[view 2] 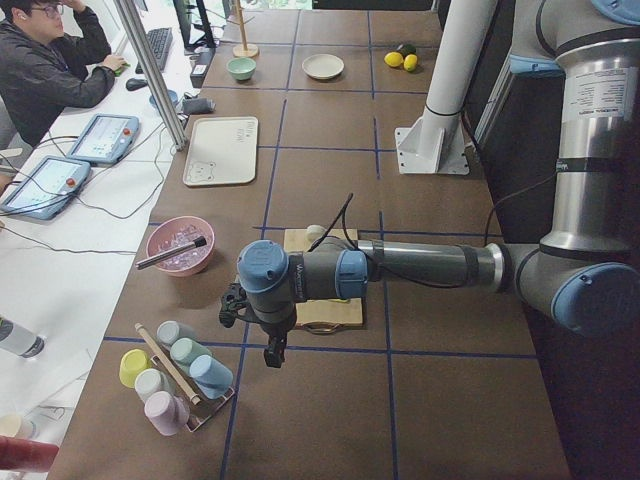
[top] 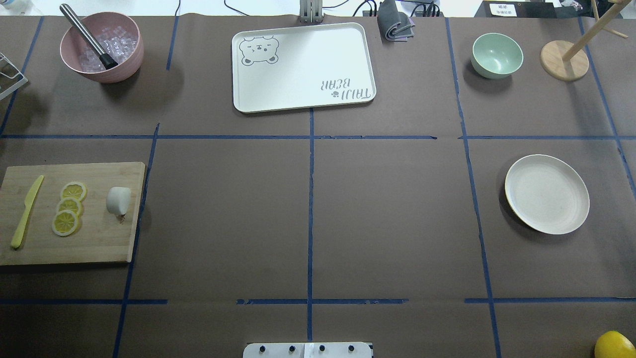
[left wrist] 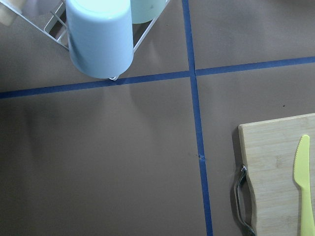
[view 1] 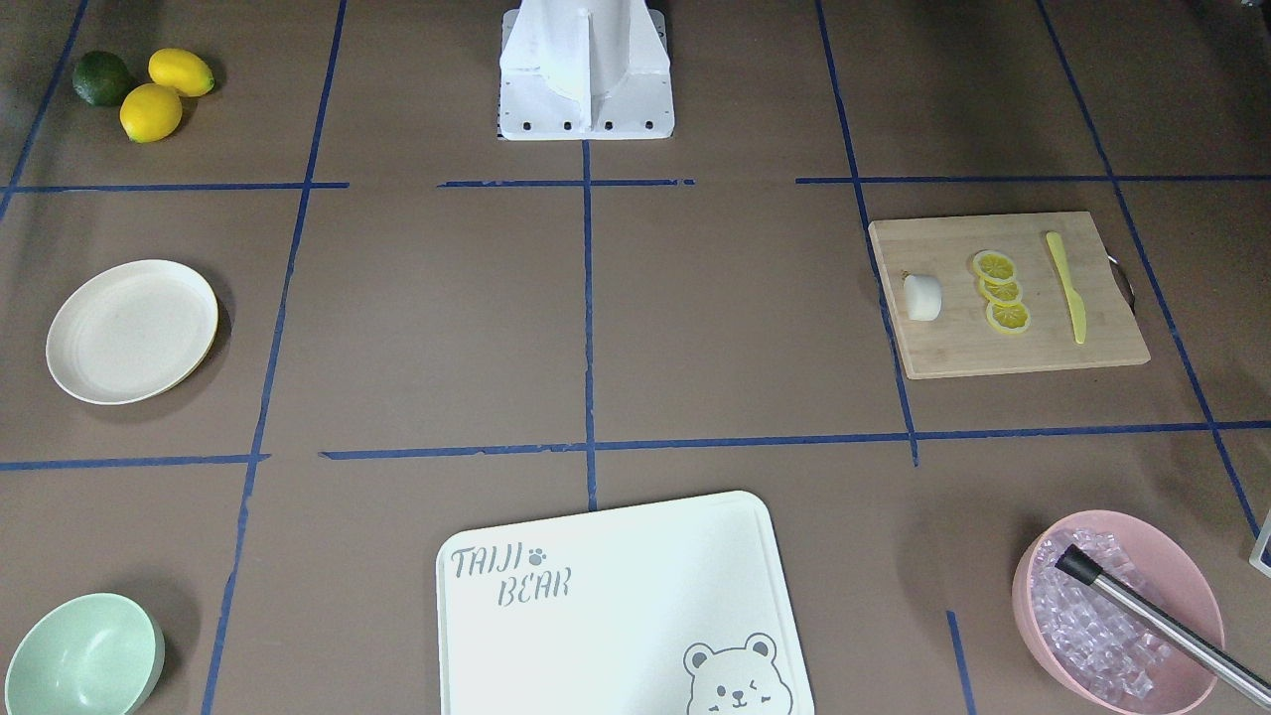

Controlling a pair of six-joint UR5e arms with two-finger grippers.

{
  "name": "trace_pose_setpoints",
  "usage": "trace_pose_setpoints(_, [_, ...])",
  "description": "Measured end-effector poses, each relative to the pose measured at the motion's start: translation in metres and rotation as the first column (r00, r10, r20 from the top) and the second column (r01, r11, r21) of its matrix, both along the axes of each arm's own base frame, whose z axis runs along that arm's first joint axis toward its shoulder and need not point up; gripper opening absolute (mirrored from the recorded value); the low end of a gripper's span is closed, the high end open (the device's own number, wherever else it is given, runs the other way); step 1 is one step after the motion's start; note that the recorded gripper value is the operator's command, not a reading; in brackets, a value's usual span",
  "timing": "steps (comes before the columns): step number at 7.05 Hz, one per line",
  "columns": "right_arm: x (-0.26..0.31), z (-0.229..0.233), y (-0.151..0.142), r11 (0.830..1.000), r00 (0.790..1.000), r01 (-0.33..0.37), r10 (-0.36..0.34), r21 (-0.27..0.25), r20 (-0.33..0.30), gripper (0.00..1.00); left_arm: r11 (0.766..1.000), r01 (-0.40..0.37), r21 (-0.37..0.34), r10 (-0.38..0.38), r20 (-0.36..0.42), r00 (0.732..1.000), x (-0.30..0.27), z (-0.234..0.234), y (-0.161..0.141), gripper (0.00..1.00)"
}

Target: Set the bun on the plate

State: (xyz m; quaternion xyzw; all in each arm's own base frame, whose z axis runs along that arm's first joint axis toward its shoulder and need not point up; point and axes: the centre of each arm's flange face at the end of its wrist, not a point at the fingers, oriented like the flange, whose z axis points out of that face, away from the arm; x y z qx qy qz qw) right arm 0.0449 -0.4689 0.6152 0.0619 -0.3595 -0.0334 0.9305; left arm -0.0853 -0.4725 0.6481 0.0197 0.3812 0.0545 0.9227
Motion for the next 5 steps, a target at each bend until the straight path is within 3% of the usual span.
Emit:
trace_pose_setpoints(3, [-0.003,0.003,0.000,1.000,1.000,0.006,-0.006,-0.007,0.000,1.00,1.000,0.003,-0.001,-0.003,-0.002,1.000,0.001,-0.002,-0.001,1.00])
trace_pose_setpoints(5, [-0.033,0.005,-0.004,0.998,0.998,0.066,-0.066,0.019,0.002,1.00,1.000,0.003,0.000,-0.003,-0.004,1.000,0.001,-0.002,-0.001,1.00])
